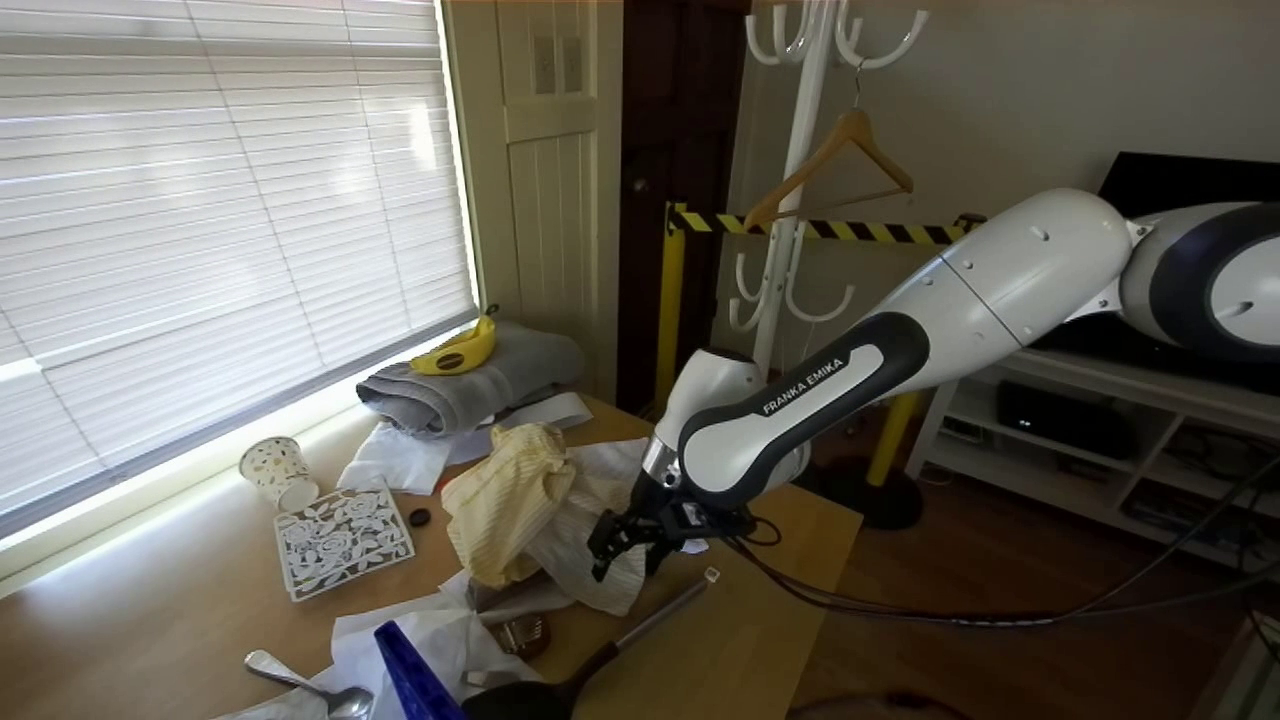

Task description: Hang the yellow towel on the stand

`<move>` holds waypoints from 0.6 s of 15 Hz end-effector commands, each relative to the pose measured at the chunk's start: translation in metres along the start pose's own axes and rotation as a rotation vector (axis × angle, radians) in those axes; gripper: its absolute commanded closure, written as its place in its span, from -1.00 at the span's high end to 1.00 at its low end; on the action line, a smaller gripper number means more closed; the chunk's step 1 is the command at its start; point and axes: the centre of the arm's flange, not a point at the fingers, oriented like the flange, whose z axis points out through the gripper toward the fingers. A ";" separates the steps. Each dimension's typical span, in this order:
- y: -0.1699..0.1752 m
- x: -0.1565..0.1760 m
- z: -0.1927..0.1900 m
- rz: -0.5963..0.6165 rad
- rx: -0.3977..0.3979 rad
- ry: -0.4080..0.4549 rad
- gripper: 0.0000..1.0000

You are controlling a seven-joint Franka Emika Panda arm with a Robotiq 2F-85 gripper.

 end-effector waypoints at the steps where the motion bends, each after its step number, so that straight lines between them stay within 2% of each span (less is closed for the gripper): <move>1: -0.004 0.009 -0.001 0.019 -0.077 0.044 1.00; 2: -0.005 0.010 -0.001 0.015 -0.089 0.059 1.00; 3: -0.006 0.012 0.000 0.014 -0.099 0.067 0.60; 9: -0.010 0.017 -0.001 0.018 -0.132 0.091 -0.24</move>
